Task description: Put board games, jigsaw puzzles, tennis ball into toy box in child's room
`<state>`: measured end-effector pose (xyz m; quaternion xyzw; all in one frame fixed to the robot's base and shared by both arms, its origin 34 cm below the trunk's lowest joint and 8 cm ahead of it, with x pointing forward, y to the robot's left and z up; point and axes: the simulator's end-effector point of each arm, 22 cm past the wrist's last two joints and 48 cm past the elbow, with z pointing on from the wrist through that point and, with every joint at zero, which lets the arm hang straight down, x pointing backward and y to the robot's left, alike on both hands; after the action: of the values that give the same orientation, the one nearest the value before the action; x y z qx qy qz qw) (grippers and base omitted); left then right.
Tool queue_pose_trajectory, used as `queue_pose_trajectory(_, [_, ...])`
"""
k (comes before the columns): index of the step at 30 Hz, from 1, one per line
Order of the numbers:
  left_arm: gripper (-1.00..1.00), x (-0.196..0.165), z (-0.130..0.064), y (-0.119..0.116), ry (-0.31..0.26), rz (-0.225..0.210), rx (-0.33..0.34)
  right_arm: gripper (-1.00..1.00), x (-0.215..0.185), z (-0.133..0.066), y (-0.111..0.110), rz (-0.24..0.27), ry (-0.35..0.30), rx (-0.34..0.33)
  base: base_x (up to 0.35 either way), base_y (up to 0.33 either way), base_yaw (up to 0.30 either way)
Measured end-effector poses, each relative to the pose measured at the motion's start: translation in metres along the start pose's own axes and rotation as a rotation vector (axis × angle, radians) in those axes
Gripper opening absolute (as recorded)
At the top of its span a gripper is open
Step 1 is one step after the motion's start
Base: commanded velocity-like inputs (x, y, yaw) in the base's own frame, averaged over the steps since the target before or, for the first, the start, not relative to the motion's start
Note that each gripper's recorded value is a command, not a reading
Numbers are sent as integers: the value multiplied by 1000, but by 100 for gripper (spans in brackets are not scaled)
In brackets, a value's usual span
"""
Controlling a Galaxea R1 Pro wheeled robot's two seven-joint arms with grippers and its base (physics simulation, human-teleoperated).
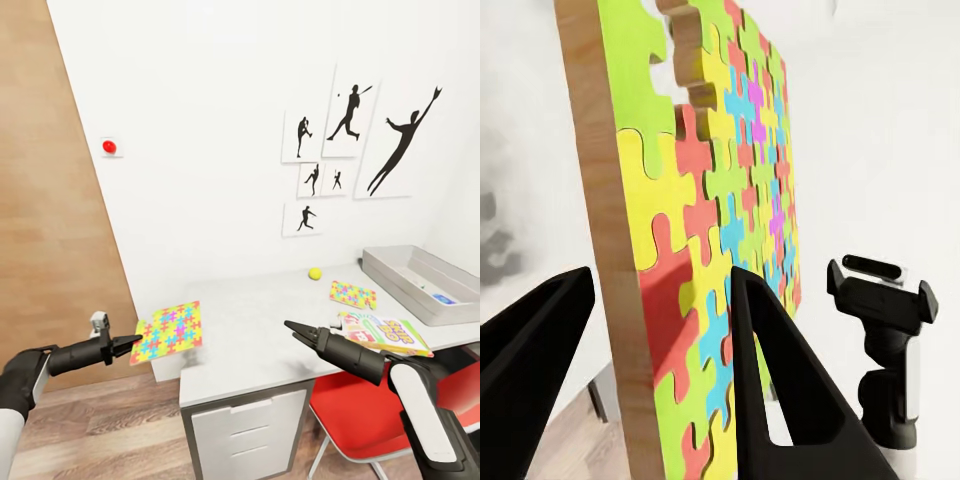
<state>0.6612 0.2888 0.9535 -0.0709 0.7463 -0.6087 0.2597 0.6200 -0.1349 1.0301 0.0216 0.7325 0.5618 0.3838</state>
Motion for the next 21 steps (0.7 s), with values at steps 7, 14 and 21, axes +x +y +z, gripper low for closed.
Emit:
queue_pose_trajectory(7, [-100,-6,-8,-9,-3,11,-15,100,0,10,14,27,-8,-13,0,0,0])
queue_pose_trajectory(14, [-100,-2,0,-25,58,67,-40,100,-23,10,23,-13,-98,-15,-112,0,0])
queue_pose_trajectory(21, [-100,0,3,-34,82,73,-49,100,-31,9,32,-20,-115,-17,-59,0,0])
